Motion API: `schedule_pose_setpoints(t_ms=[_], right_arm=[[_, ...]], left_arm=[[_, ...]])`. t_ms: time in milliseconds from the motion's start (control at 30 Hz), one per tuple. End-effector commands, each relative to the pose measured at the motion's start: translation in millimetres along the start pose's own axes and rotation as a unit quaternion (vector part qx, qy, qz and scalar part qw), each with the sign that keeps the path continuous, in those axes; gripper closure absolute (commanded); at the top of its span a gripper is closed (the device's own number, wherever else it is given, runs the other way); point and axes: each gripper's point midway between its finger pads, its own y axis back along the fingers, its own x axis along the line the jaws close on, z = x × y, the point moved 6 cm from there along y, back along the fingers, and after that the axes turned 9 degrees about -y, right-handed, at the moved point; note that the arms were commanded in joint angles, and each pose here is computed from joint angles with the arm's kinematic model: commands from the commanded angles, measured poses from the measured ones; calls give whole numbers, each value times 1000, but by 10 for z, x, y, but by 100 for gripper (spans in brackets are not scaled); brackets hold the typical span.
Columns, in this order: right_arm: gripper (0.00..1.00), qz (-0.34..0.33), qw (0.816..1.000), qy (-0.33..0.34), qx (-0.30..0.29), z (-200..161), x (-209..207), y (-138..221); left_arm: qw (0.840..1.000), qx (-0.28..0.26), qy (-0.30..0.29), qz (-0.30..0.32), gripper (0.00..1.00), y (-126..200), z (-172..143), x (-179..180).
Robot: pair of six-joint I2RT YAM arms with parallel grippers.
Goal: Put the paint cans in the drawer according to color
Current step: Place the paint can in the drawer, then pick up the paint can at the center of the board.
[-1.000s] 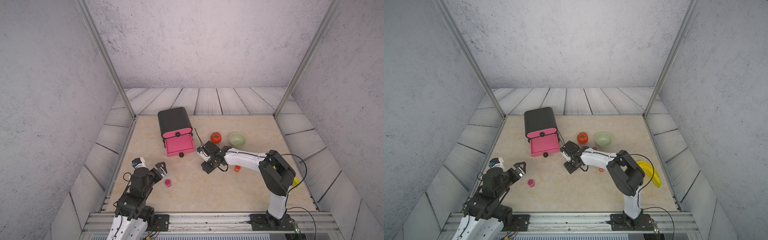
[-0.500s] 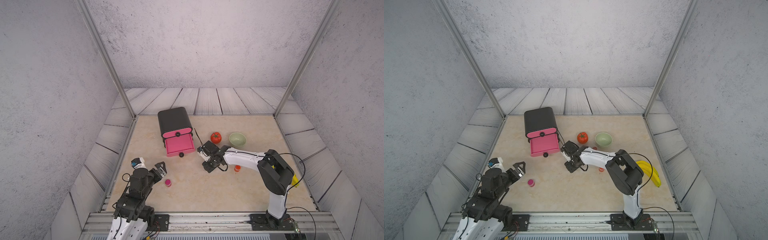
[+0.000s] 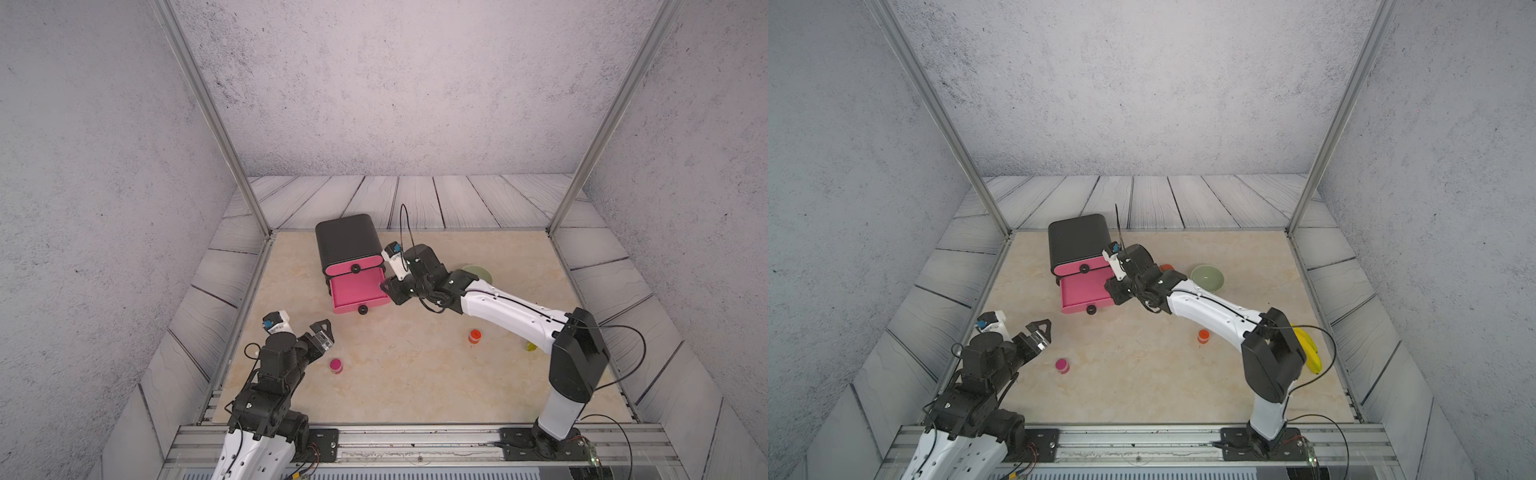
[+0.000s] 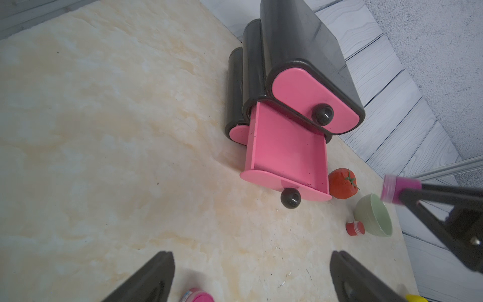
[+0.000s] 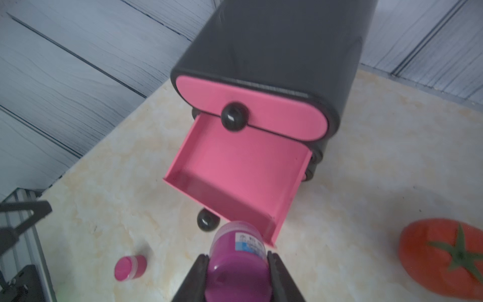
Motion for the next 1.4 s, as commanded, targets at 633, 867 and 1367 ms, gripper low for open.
schedule_pose_setpoints(t_ms=[633, 867, 1367], right_arm=[[45, -49, 996, -13, 77, -151, -187, -1038], [43, -23, 1000, 4, 18, 242, 36, -305], [42, -114, 983, -85, -114, -1478, -804, 1376]], left_arm=[[999, 22, 16, -25, 1, 80, -4, -81], [995, 84, 50, -12, 5, 105, -126, -70], [950, 258, -51, 171, 25, -12, -566, 30]])
